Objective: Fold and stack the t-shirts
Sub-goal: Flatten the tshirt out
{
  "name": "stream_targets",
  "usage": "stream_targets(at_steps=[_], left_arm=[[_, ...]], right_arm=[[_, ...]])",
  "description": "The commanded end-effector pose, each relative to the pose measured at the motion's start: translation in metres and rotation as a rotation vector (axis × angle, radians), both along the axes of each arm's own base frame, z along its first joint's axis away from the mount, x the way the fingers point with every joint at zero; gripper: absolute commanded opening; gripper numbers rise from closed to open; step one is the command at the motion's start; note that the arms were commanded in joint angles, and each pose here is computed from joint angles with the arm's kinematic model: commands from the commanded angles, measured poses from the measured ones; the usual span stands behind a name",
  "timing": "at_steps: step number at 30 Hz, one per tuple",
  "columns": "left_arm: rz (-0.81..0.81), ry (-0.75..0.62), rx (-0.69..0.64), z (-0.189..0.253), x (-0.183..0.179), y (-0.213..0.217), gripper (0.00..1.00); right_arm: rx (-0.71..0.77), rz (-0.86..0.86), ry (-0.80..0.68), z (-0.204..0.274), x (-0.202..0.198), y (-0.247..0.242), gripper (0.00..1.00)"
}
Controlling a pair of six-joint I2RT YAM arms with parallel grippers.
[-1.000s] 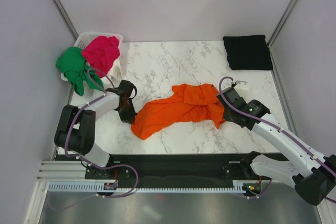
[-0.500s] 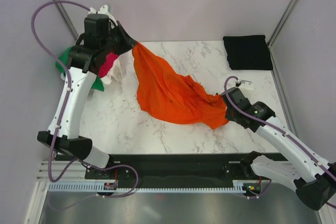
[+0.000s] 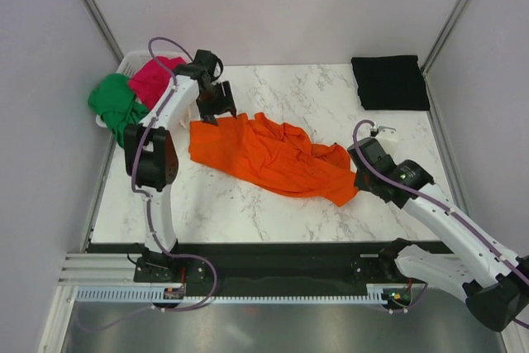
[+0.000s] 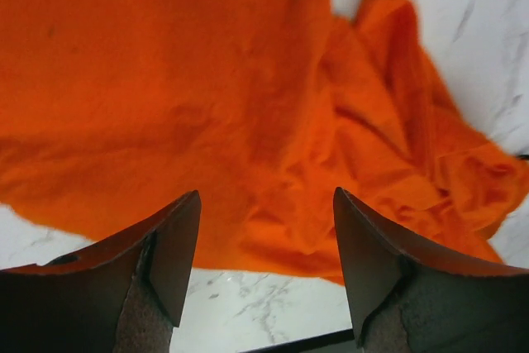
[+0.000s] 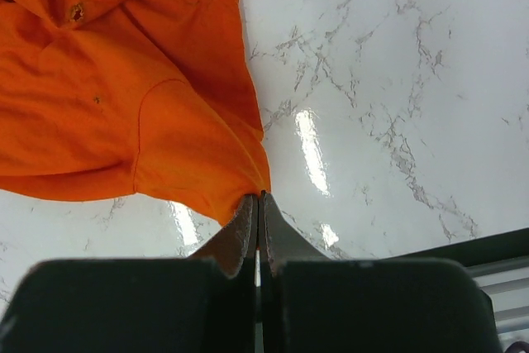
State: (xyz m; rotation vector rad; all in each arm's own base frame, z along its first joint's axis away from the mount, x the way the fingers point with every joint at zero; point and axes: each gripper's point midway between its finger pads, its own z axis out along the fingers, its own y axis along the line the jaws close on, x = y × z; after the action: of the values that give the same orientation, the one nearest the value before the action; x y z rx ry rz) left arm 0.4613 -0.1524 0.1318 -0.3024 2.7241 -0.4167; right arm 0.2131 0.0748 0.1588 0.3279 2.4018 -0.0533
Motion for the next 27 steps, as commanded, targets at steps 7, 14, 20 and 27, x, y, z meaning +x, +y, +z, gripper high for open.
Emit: stream_targets(at_steps=[7, 14, 20, 27], left_arm=[[0.047, -0.147, 0.15, 0.042, -0.099, 0.054, 0.66], [0.095, -0.101, 0.091, -0.014, -0.125, 0.059, 0.81], [0.157, -0.078, 0.064, -0.05, -0.096, 0.068, 0.82], [0.244, -0.086, 0.072, -0.066, -0.077, 0.089, 0.82]], right_arm=[[0.046, 0.047, 0.032, -0.015, 0.009, 0.019, 0.0], [0.07, 0.083, 0.052, -0.02, 0.008, 0.028, 0.0], [0.093, 0.101, 0.04, -0.017, 0.006, 0.031, 0.0], [0.116, 0.104, 0.049, -0.023, -0.002, 0.03, 0.0]])
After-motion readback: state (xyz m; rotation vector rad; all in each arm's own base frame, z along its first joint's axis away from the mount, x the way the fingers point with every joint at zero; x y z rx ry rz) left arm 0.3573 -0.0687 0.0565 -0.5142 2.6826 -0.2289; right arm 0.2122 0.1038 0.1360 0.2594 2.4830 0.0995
